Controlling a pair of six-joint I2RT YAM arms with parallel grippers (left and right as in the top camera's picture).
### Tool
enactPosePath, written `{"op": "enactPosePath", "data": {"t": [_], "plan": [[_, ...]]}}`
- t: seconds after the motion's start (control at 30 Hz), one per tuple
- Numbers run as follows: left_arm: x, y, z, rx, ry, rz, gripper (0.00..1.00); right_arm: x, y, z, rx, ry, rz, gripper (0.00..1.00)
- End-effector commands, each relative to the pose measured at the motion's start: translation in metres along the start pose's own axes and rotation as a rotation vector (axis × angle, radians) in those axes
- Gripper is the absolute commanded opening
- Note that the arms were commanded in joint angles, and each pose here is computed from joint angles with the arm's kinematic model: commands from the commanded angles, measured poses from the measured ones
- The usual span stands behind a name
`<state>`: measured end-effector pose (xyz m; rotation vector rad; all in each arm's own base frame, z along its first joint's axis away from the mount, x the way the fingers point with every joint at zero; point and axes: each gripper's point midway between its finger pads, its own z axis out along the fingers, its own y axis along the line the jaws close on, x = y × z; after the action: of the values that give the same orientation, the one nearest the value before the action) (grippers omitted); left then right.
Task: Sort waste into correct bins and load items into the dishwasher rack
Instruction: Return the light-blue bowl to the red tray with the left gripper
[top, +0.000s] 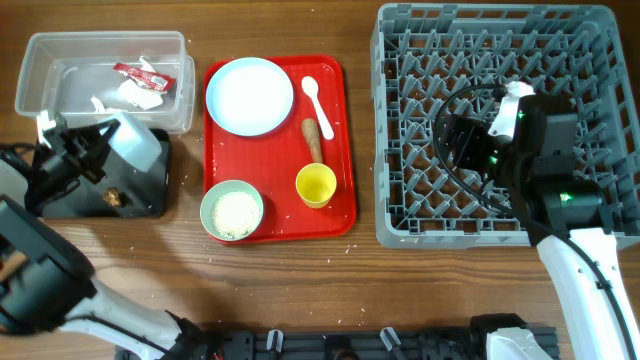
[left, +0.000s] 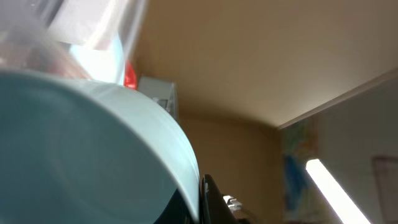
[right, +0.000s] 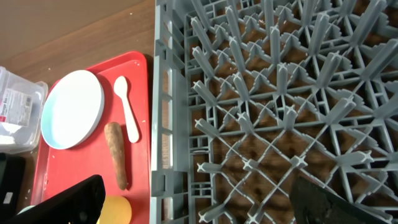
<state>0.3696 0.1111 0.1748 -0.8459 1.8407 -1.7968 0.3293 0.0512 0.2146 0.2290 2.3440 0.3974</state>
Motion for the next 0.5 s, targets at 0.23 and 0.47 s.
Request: {"op": "enactPosePath", "data": {"t": [0.23, 0.47], "plan": [[0.121, -0.021, 0.129, -0.862, 0.126, 0.762, 0.04, 0.002, -0.005, -0.003, 0.029, 0.012, -0.015, 0.97], [0.166, 0.076, 0.193, -1.201, 0.284, 0.935, 0.04, 0.007, -0.007, -0.003, 0.036, 0.033, -0.012, 0.98]]}}
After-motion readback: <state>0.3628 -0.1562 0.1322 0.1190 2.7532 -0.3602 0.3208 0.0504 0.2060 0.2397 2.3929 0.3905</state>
